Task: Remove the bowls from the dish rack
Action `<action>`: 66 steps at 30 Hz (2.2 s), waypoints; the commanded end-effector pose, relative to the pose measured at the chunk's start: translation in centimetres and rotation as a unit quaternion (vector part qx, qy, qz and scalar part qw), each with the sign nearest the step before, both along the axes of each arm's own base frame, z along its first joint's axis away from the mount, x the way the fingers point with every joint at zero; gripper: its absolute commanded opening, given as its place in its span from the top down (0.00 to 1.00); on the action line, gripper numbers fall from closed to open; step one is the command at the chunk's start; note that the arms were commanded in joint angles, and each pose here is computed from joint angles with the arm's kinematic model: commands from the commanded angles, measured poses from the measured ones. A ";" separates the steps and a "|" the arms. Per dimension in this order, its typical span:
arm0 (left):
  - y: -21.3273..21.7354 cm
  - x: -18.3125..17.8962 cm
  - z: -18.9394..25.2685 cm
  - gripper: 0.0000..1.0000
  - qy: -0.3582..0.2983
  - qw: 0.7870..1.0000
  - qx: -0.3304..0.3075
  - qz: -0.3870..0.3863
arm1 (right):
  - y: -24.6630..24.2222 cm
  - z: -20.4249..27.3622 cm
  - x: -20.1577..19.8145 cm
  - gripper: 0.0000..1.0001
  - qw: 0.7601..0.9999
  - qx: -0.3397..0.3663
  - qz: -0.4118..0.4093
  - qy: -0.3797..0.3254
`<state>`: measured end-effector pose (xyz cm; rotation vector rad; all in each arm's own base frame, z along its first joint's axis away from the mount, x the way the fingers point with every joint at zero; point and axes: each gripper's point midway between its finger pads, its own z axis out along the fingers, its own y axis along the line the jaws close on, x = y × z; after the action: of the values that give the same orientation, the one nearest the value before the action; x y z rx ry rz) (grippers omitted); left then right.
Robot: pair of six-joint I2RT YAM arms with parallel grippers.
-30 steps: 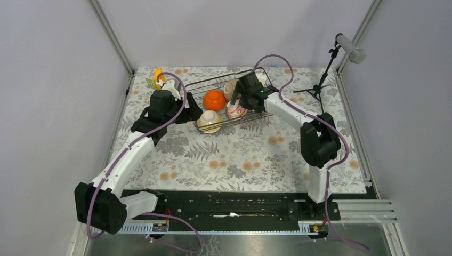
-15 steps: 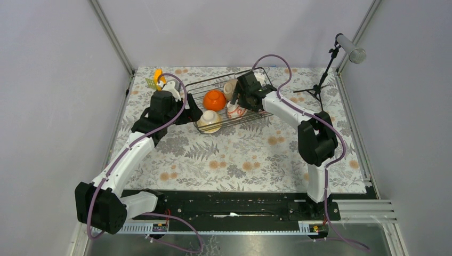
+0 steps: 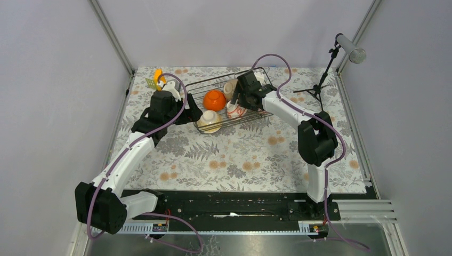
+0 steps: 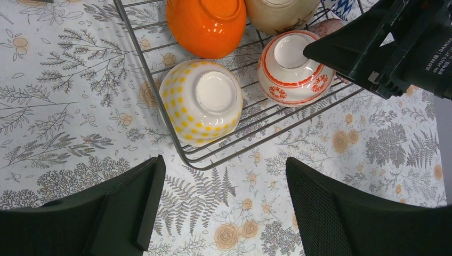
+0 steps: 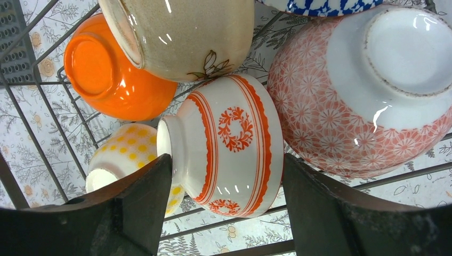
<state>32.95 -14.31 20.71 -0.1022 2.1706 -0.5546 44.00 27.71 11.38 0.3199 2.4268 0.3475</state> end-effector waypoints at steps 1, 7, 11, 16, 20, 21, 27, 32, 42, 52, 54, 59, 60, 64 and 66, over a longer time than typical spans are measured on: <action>0.0 0.9 1.3 0.12 -0.028 1.000 0.002 0.001 | 1.9 5.0 1.1 0.36 0.998 0.041 0.022 -0.051; -0.1 1.1 1.3 0.12 -0.026 1.000 0.001 0.002 | 2.3 6.5 1.1 0.37 0.996 0.060 0.028 -0.066; -0.1 1.1 1.3 0.12 -0.025 1.000 0.000 0.001 | 2.4 6.6 0.9 0.36 0.995 0.064 0.029 -0.067; -0.1 1.2 1.3 0.12 -0.025 1.000 0.000 0.002 | 2.5 6.8 0.9 0.36 0.995 0.067 0.031 -0.068; -0.2 1.1 1.3 0.13 -0.024 1.000 -0.001 0.000 | 2.1 6.9 1.2 0.35 0.995 0.049 0.030 -0.080; -0.2 1.1 1.3 0.12 -0.024 1.000 -0.001 0.001 | 1.9 7.0 1.3 0.35 0.995 0.043 0.029 -0.083; -0.2 1.0 1.1 0.12 -0.021 1.000 -0.002 0.002 | 1.6 8.0 1.5 0.35 0.994 0.035 0.034 -0.098; -0.3 1.1 1.1 0.12 -0.019 1.000 -0.006 0.000 | 2.0 9.0 1.6 0.35 0.992 0.046 0.038 -0.109; -0.3 1.1 1.2 0.13 -0.021 1.000 -0.006 0.000 | 1.8 9.6 1.7 0.36 0.991 0.044 0.039 -0.120; -0.3 0.9 1.2 0.13 -0.019 1.000 -0.006 0.000 | 0.7 5.0 1.6 0.26 0.995 -0.005 0.034 -0.089; -0.3 0.8 1.2 0.13 -0.018 1.000 -0.005 0.000 | 0.7 4.7 1.6 0.19 0.996 -0.006 0.035 -0.086; -0.2 0.7 1.3 0.13 -0.019 1.000 -0.003 -0.001 | 0.7 4.0 1.5 0.12 0.996 -0.010 0.038 -0.080; -0.2 0.7 1.3 0.13 -0.019 1.000 -0.003 -0.001 | 0.7 3.8 1.5 0.11 0.996 -0.010 0.039 -0.077; -0.2 0.7 1.3 0.13 -0.018 1.000 -0.003 -0.001 | 0.7 3.0 1.4 0.07 0.997 -0.018 0.040 -0.066; -0.2 0.7 1.3 0.13 -0.018 1.000 -0.003 -0.001 | 0.6 2.8 1.4 0.03 0.997 -0.021 0.039 -0.059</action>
<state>33.11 -14.34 20.10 -0.1065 2.1888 -0.5485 45.05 28.05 13.24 0.1882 2.3538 0.3514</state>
